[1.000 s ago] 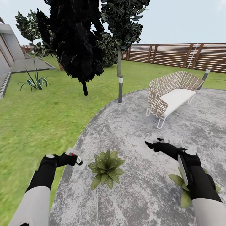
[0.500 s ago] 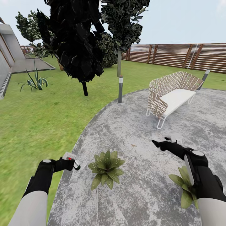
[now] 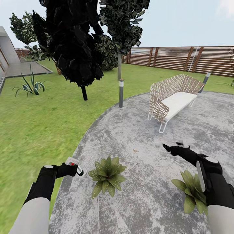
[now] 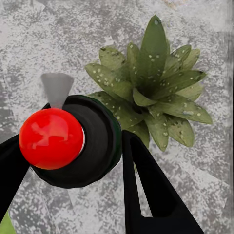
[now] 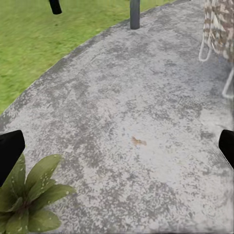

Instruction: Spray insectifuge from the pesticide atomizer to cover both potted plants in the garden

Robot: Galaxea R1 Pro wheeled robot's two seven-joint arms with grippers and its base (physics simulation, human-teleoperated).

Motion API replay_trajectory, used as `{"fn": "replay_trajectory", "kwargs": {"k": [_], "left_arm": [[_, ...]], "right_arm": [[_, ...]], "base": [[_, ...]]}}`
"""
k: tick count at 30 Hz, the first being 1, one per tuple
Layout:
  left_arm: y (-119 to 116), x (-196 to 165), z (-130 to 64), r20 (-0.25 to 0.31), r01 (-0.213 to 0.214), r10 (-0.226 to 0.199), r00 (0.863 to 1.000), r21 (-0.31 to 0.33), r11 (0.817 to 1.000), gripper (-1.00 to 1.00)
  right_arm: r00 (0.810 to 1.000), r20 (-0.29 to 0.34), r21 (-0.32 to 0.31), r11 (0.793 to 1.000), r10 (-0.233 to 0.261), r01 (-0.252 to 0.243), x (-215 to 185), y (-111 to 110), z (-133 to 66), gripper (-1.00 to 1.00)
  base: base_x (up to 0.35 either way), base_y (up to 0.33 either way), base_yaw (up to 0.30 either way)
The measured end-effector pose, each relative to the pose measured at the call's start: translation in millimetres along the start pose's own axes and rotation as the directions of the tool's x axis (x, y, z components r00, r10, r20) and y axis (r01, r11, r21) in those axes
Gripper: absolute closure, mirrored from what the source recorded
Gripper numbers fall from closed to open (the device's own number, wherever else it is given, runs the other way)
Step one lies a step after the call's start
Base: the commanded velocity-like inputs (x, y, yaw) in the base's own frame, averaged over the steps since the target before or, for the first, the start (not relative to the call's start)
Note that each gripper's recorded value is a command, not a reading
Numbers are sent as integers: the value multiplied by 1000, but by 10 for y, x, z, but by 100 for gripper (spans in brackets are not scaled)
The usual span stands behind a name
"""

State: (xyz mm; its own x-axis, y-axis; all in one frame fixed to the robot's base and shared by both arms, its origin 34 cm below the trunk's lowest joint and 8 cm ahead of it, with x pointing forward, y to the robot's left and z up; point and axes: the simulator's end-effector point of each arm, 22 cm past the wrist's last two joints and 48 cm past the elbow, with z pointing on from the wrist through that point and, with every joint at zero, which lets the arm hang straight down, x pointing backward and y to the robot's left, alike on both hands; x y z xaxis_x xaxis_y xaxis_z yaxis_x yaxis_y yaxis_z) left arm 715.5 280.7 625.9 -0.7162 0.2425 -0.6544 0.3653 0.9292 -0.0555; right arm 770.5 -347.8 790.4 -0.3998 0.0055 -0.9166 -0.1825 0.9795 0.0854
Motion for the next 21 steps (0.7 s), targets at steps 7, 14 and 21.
{"fn": "replay_trajectory", "kwargs": {"k": [7,14,21], "left_arm": [[28,-104,-63,21,-10,10,1000,-11,1000,100],[8,-166,-93,33,-14,15,999,-11,1000,100],[9,-203,-124,40,-16,17,999,-14,1000,100]], "right_arm": [[980,108,199,962,168,-187,-26,-1020,-509,-100],[978,119,205,959,173,-195,-59,-1052,-554,-100],[977,127,205,959,171,-194,-101,-1048,-578,-100]], "base": [[0,0,-194],[0,0,-194],[0,0,-194]]}}
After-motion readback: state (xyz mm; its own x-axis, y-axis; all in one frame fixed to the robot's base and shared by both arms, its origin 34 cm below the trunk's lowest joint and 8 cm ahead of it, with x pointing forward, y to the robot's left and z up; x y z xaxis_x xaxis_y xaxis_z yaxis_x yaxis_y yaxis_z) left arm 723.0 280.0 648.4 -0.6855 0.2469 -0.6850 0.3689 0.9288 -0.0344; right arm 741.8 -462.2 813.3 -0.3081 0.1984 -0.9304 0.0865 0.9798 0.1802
